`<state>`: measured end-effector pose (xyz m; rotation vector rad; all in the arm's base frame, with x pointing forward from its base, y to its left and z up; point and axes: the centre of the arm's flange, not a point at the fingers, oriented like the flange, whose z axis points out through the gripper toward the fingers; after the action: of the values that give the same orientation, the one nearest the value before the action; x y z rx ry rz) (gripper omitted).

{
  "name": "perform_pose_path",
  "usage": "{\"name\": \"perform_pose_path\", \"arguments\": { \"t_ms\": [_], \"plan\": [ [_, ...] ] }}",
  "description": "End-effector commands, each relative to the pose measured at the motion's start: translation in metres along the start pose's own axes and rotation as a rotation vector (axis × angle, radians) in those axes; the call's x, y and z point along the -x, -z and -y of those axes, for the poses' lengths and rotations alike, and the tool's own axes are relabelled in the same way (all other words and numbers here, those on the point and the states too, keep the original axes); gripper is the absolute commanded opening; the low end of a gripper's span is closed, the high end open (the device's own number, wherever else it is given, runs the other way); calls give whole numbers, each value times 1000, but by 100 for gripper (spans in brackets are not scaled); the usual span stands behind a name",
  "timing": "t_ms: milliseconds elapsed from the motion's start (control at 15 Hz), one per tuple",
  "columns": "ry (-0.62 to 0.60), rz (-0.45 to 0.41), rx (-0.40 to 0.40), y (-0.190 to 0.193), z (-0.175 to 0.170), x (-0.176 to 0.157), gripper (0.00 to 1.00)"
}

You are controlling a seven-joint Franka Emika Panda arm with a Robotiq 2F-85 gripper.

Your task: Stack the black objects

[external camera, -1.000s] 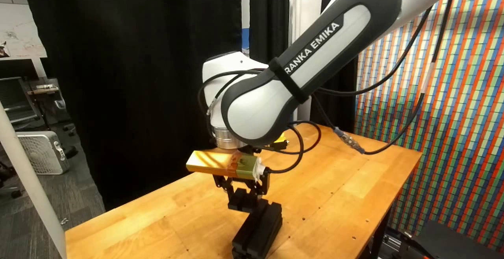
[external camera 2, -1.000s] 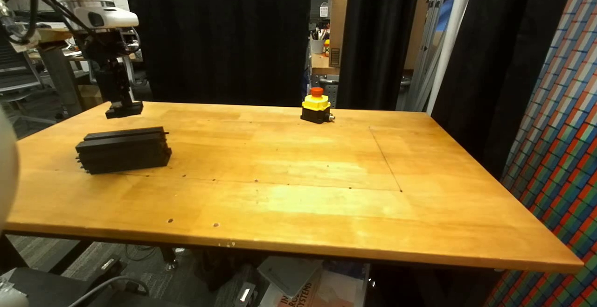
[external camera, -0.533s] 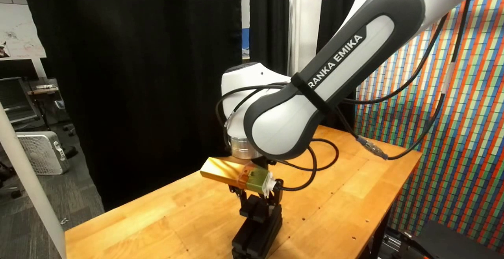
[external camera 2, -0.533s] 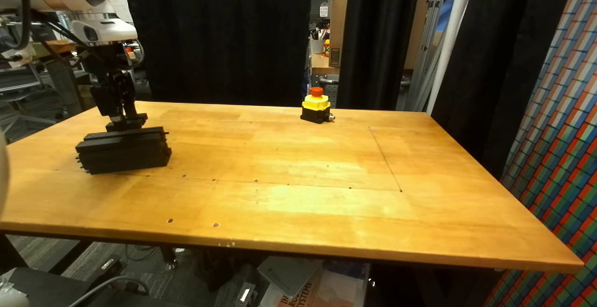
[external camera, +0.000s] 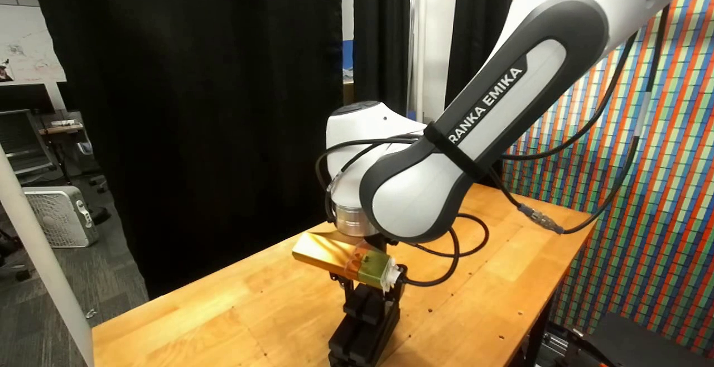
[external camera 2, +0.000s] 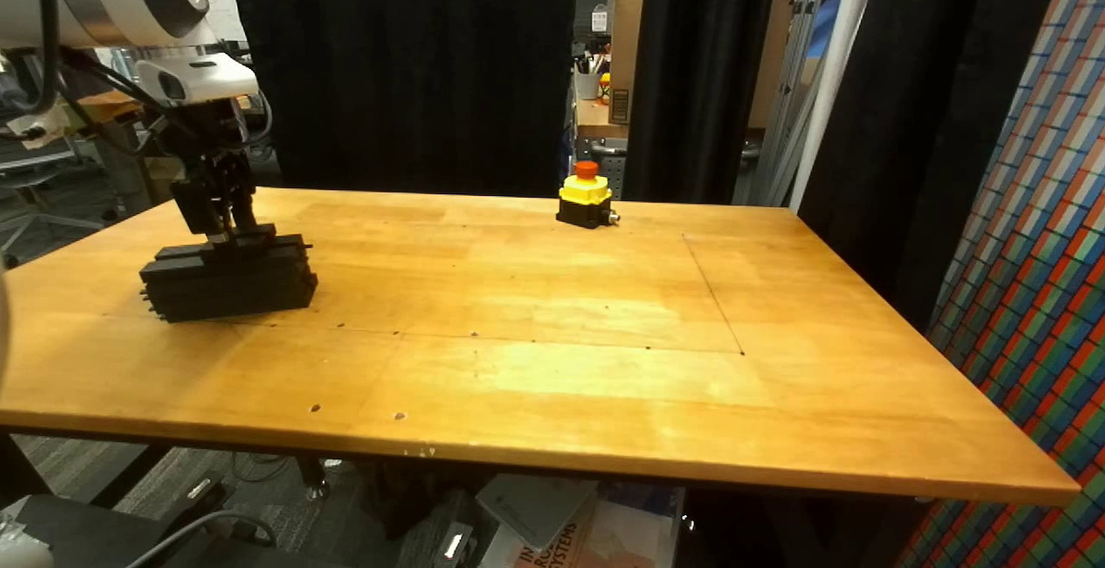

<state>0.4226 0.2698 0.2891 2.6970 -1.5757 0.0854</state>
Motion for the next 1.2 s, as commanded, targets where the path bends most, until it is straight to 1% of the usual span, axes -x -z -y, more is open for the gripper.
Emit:
{"name": "perform_pose_path", "arguments": {
  "t_ms": [0,67,133,200,267,467,600,733,933,1133],
  "plan": [
    [-14,1,-38,7,-10,1,45],
    [-14,2,-38,8,-11,1,45],
    [-9,2,-37,10,-11,2,93],
    [-8,0,-34,10,-11,3,93],
    [4,-1,-34,13,-12,3,99],
    [29,-7,-33,23,-13,3,100],
    [110,-18,-18,44,-19,0,100],
    [228,-19,17,71,-30,-7,100],
    [409,-3,64,114,-65,-26,100],
    [582,5,104,142,-105,-48,100]
  ]
}}
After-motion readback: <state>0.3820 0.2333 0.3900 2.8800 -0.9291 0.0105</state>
